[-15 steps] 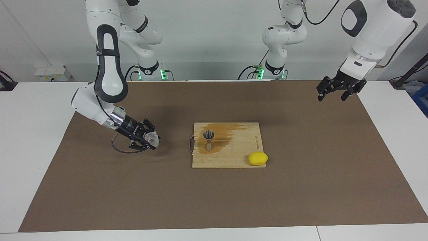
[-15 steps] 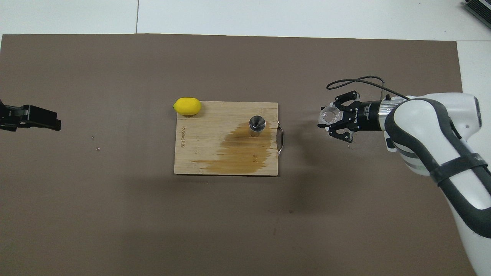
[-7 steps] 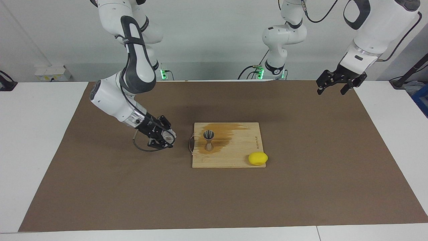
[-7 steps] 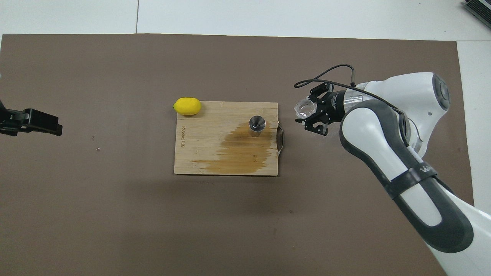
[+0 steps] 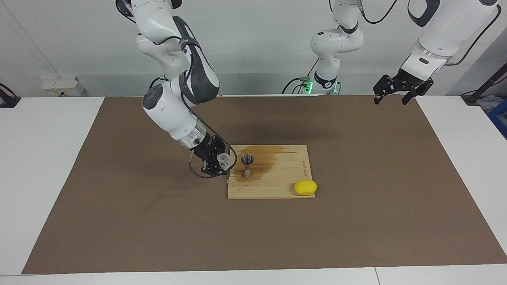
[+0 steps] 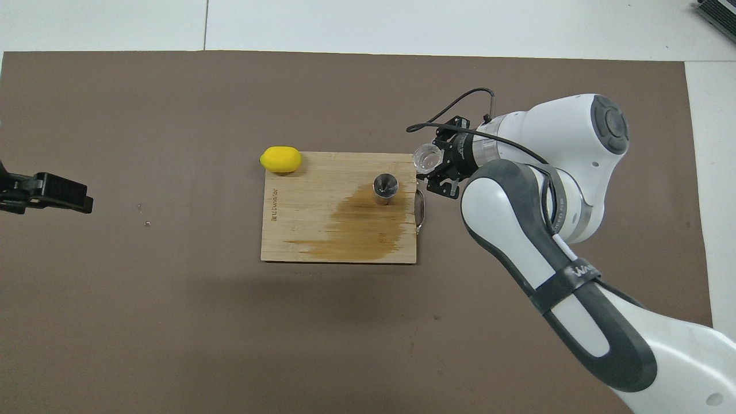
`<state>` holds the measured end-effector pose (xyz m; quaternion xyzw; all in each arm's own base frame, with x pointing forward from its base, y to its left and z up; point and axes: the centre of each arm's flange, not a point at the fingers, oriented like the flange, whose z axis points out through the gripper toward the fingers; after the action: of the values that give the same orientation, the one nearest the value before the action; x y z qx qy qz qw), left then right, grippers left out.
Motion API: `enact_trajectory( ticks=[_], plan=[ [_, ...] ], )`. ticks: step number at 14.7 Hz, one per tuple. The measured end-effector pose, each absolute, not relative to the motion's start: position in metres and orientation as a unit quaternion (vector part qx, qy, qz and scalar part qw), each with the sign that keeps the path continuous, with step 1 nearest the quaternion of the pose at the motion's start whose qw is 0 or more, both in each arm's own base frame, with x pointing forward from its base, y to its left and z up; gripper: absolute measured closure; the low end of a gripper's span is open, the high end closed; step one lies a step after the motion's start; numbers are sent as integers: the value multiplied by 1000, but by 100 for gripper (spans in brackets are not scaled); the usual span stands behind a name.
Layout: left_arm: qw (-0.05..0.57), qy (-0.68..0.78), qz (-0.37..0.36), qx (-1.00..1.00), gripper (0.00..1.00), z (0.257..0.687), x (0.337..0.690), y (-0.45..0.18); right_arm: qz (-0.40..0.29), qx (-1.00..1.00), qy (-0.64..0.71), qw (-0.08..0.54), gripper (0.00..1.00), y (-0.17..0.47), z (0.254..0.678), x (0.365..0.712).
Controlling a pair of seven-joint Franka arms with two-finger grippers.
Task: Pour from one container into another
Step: 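Carry the clear glass with the right gripper above the dark cup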
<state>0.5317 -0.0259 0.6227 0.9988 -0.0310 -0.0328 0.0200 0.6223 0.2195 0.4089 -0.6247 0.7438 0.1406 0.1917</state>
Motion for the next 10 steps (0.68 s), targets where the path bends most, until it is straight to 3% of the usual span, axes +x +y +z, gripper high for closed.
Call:
enact_trajectory(
  ticks=[10],
  plan=[
    [19, -37, -33, 999, 0, 624, 531, -33, 52, -717, 682, 130, 50, 274, 400, 601]
  ],
)
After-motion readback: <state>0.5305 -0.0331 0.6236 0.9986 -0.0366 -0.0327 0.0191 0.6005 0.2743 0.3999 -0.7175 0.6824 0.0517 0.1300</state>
